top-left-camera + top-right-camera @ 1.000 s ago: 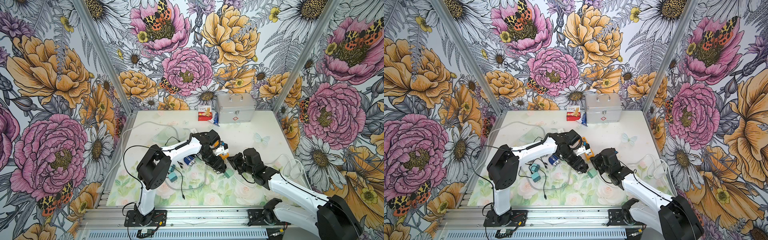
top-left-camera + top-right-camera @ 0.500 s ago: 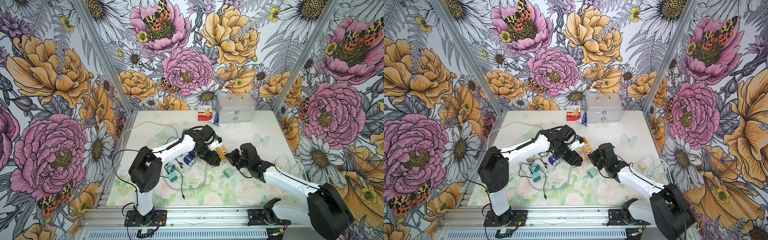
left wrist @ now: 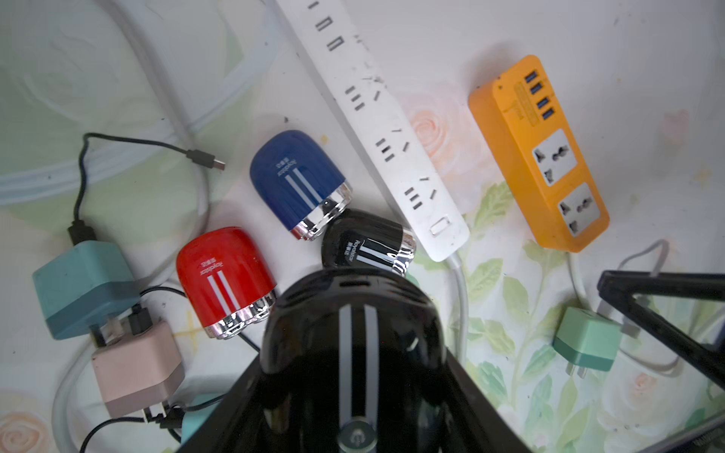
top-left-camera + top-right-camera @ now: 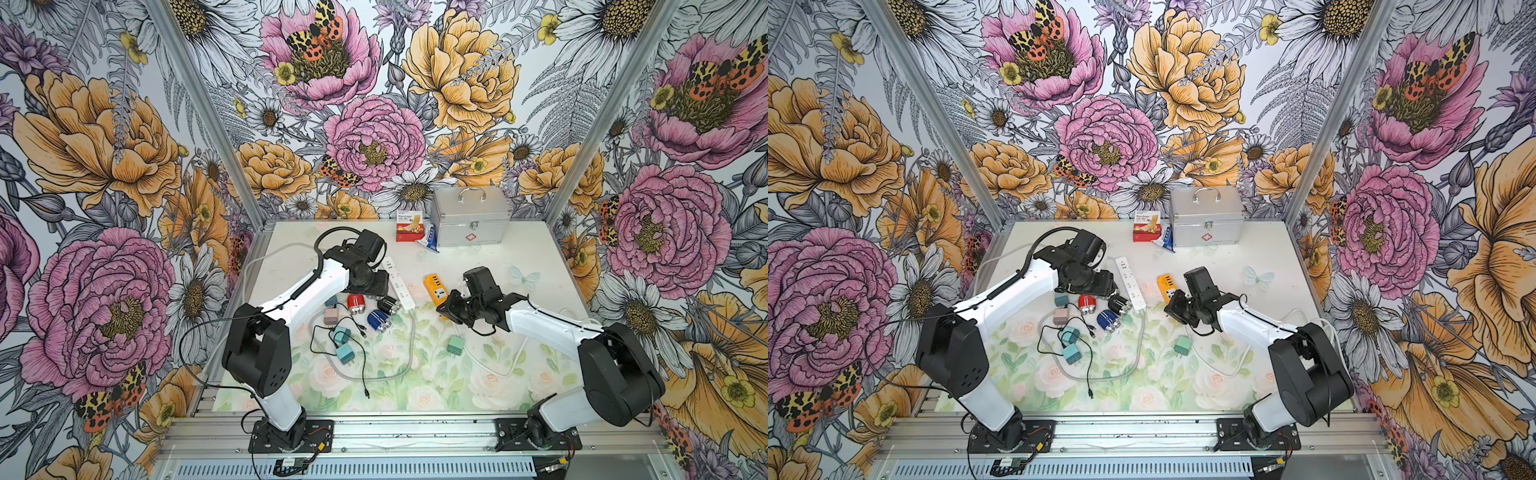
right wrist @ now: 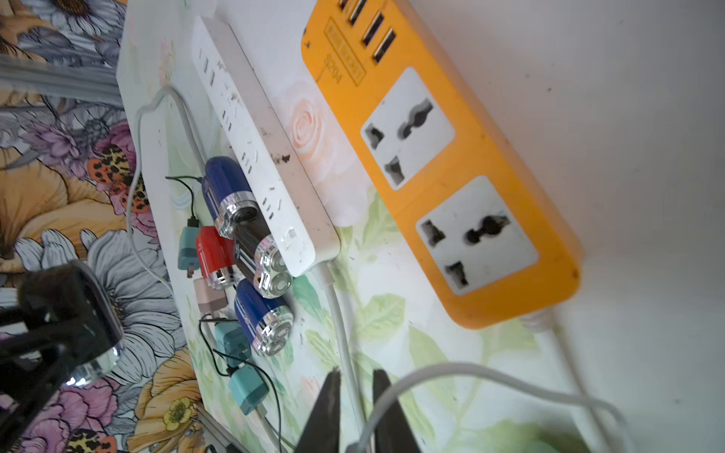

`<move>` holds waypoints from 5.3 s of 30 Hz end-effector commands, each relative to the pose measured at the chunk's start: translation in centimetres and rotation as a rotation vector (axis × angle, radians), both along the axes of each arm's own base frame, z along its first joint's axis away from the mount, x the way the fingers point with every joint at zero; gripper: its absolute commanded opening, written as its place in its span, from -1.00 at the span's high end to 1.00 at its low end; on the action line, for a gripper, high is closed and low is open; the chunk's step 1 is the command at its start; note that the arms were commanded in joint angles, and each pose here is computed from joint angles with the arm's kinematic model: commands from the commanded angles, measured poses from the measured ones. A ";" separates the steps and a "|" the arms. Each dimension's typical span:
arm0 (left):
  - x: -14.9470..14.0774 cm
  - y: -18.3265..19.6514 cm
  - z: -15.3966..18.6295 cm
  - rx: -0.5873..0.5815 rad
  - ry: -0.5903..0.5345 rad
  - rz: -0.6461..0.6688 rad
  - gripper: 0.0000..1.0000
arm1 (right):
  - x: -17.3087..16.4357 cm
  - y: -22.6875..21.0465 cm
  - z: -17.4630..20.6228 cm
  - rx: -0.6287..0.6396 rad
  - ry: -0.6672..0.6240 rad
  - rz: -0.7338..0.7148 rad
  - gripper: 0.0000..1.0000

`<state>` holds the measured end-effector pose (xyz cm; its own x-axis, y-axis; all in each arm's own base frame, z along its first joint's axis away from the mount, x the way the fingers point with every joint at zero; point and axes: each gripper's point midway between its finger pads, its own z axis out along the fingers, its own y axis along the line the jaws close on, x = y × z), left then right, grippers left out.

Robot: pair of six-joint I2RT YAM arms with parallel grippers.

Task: Unplug the electric shaver
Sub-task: Place the charging cable at the center of the board, then place the electric shaver at the center of the board, then pick up the plug from the center of the board, then place the plug at the center of the board.

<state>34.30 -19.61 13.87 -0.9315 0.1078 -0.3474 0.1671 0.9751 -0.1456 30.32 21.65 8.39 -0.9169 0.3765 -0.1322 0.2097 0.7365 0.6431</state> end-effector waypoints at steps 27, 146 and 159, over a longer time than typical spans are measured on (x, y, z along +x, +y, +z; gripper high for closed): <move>-5.5 -8.2 -4.5 -0.109 0.015 -0.237 0.02 | -1.5 -3.5 3.3 -0.281 -0.111 0.114 -0.25; -11.8 -18.9 -4.6 -0.106 0.020 -0.616 0.27 | -5.4 -19.8 4.4 -0.506 -0.033 -0.290 -0.42; -6.8 -8.1 4.4 -0.198 -0.184 -0.269 0.29 | 0.5 -15.7 5.4 -0.482 -0.077 -0.160 -0.39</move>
<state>26.62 -30.14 17.19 -0.7863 0.3391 -0.5165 0.5271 0.8042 -0.2745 28.54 4.70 12.58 -0.8364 0.4258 -0.3453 0.3645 0.9024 0.2298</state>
